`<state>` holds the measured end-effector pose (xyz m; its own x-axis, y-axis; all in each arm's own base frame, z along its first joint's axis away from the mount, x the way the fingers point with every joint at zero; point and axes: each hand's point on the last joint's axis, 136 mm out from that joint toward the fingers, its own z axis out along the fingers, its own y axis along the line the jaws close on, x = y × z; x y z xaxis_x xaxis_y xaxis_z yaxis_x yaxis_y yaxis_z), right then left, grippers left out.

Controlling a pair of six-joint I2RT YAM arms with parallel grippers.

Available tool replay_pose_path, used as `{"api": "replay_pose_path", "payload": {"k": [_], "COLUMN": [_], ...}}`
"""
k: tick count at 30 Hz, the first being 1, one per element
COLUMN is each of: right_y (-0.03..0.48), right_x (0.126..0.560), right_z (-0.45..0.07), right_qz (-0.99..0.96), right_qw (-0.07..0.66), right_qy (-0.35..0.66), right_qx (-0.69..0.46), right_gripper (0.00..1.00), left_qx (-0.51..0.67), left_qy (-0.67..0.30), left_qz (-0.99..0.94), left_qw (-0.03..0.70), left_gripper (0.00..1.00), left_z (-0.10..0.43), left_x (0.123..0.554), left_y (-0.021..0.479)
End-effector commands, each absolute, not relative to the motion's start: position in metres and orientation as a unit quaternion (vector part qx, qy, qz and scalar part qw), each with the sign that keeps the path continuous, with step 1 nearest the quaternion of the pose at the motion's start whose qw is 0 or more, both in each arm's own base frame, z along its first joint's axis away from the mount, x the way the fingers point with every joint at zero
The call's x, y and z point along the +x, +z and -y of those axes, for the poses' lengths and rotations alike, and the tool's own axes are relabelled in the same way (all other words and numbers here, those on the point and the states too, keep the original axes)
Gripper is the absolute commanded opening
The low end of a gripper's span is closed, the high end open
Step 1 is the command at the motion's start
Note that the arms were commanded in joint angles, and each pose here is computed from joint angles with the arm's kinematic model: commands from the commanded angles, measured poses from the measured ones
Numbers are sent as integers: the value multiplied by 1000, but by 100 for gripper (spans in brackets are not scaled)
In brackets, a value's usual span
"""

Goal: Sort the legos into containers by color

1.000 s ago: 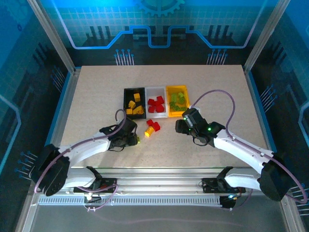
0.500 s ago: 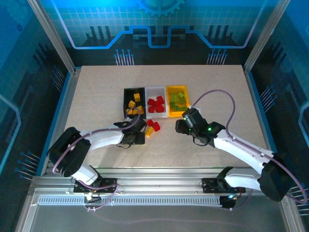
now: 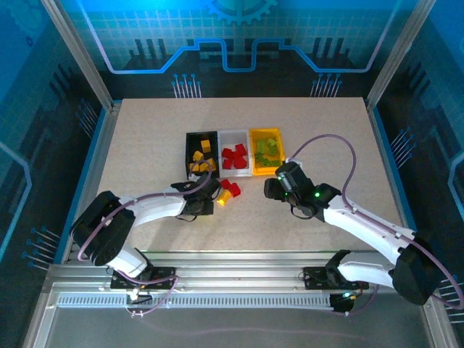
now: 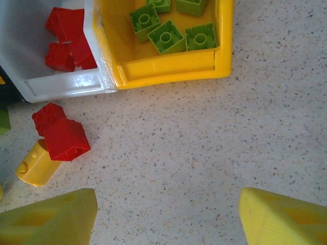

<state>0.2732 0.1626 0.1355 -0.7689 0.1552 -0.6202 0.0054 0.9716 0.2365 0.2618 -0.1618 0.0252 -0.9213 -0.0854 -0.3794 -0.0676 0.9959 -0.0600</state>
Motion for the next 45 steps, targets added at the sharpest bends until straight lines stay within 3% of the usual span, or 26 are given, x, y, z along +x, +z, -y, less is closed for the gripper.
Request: {"api": "replay_pose_path", "payload": {"k": [1,8,18,21,24,34,39,45], "right_y": [144,136,127,125,125,125,121,107], "right_x": [274,267,259,259,260,263,264,261], "right_z": [-152,-140,-133,-134,-135,-149,-175,-235], "right_qz": [-927,-929,-932,-934,-934,-935,-936,-943], "right_qw": [356,349,338,334,333,326,317,299], "right_qy": [103,95,100,100,102,122,145,145], "right_qx": [62,73,81,81,79,64,40,-19], "right_gripper": [75,75,75,75,75,77,78,78], "left_qx": [-36,-10,16,15,11,-6,-22,-72], "left_qy": [-89,-160,-172,-185,-194,-262,-288,-251], "left_qz": [-967,-942,-935,-932,-930,-898,-883,-887], "left_qw": [234,294,309,312,311,353,371,381], "left_gripper": [26,26,27,32,45,99,99,99], "left_z": [194,271,343,356,363,359,324,245], "left_x": [283,362,446,457,464,449,406,342], "left_y": [75,150,149,148,146,214,238,216]}}
